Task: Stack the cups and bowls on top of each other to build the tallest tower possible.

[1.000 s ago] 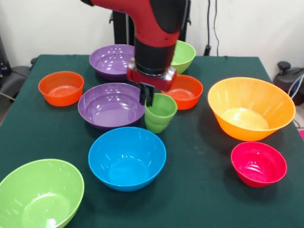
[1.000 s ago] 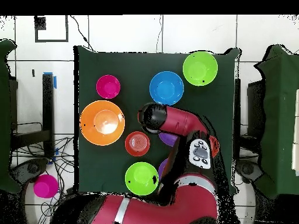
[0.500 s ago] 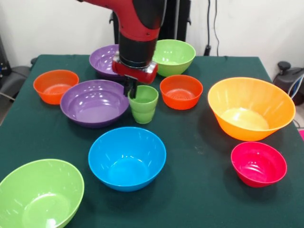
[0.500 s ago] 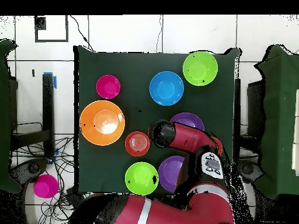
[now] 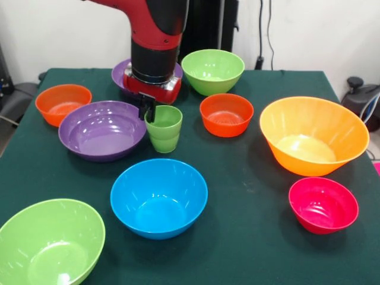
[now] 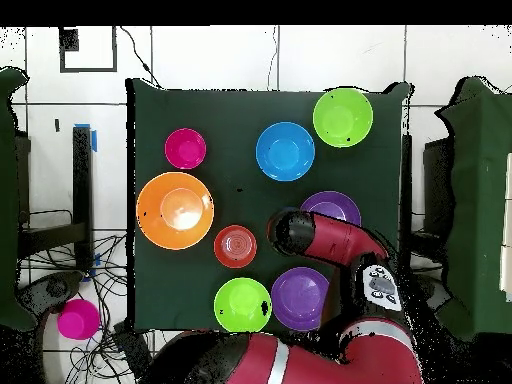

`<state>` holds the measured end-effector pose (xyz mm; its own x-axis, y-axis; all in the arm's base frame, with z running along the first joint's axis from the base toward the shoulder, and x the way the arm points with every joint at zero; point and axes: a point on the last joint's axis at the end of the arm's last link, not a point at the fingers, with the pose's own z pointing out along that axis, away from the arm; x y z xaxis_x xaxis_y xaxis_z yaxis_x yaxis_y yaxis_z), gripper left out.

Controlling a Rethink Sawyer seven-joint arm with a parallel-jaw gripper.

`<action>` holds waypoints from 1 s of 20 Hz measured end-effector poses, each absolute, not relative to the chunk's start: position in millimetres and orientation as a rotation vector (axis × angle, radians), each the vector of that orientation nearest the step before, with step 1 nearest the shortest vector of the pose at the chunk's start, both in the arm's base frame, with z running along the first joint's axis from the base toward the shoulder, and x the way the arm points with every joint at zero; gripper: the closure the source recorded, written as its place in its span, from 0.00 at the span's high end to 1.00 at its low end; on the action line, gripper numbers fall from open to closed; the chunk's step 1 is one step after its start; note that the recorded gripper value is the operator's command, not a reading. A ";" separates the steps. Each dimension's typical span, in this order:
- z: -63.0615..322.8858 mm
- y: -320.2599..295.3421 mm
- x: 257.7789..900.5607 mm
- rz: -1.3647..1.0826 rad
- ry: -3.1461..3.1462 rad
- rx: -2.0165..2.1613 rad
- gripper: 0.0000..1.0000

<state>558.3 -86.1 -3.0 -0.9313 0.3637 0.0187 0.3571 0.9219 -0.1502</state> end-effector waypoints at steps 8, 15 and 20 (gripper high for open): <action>-3.1 -89.5 556.9 0.241 -3.043 -0.532 0.00; -2.4 -105.4 558.1 0.263 -3.053 -0.522 0.00; -1.8 -118.2 559.6 0.277 -3.061 -0.520 0.00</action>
<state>559.6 -118.2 -1.8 -0.9440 0.3299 -0.0057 0.3256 0.9285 -0.1784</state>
